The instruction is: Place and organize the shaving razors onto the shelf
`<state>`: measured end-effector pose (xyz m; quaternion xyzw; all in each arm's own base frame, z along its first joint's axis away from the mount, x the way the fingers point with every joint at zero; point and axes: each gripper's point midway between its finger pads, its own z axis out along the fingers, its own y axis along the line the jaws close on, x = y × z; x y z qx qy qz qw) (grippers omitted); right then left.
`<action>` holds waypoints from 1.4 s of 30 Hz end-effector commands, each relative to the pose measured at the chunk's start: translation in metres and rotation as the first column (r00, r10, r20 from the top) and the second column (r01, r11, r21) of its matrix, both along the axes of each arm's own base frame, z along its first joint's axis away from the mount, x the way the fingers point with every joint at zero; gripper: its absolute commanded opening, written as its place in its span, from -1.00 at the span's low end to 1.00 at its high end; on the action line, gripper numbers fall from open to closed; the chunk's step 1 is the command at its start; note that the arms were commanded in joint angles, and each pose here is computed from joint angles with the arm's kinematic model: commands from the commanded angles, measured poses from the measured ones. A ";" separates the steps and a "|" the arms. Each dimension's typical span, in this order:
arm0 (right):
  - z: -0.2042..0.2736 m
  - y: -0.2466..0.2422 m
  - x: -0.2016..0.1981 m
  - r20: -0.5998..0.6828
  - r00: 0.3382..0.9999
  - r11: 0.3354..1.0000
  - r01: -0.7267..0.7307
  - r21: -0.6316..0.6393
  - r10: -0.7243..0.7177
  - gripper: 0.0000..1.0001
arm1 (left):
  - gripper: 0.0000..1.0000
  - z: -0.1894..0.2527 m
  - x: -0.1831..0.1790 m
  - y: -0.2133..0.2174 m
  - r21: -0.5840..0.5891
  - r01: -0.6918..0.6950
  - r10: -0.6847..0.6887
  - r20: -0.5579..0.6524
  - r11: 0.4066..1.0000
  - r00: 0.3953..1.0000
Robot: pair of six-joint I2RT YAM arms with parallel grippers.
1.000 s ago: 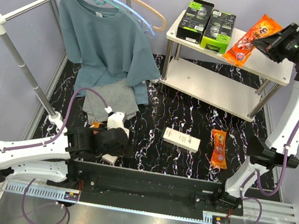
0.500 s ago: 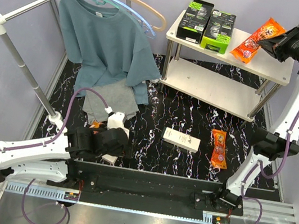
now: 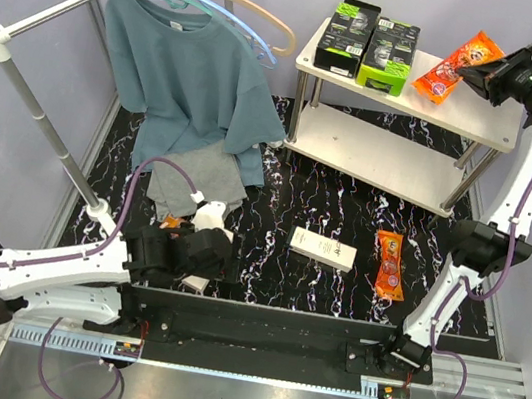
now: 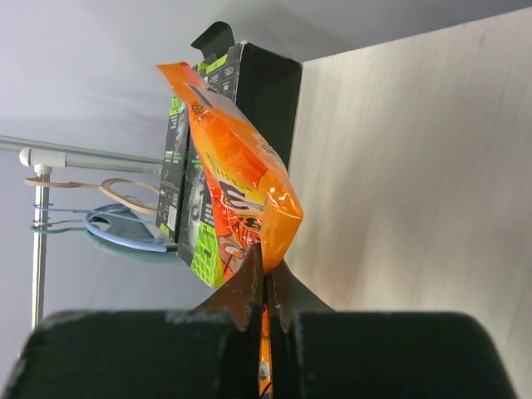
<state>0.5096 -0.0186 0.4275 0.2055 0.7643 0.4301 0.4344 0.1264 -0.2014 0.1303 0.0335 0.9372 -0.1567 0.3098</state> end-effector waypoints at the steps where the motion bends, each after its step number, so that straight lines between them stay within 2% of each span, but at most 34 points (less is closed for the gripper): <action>1: 0.010 0.011 0.000 0.051 0.998 0.999 -0.040 -0.016 0.041 -0.97 | 0.98 0.004 0.002 -0.013 -0.043 0.014 -0.013 0.004 0.999 1.000; 12: -0.021 0.021 0.017 -0.013 0.999 0.998 -0.045 -0.033 0.045 -0.87 | 0.98 0.005 0.002 -0.016 -0.040 0.019 -0.019 -0.001 0.999 1.000; 21: -0.044 0.049 0.026 -0.057 0.995 0.995 -0.083 -0.063 0.079 -0.74 | 0.98 0.003 0.002 -0.018 -0.036 0.024 -0.024 -0.008 0.999 1.000; 25: -0.051 0.057 0.028 -0.073 0.994 0.993 -0.092 -0.070 0.087 -0.49 | 0.98 0.003 0.002 -0.017 -0.037 0.024 -0.024 -0.007 0.999 1.000; 32: -0.048 0.056 0.027 -0.073 0.995 0.994 -0.070 -0.086 0.064 -0.28 | 0.98 0.001 0.002 -0.016 -0.039 0.021 -0.021 -0.007 0.999 1.000; 42: -0.058 0.079 0.026 -0.106 0.992 0.991 -0.079 -0.107 0.068 -0.24 | 0.98 0.001 0.001 -0.017 -0.045 0.022 -0.023 -0.009 0.999 1.000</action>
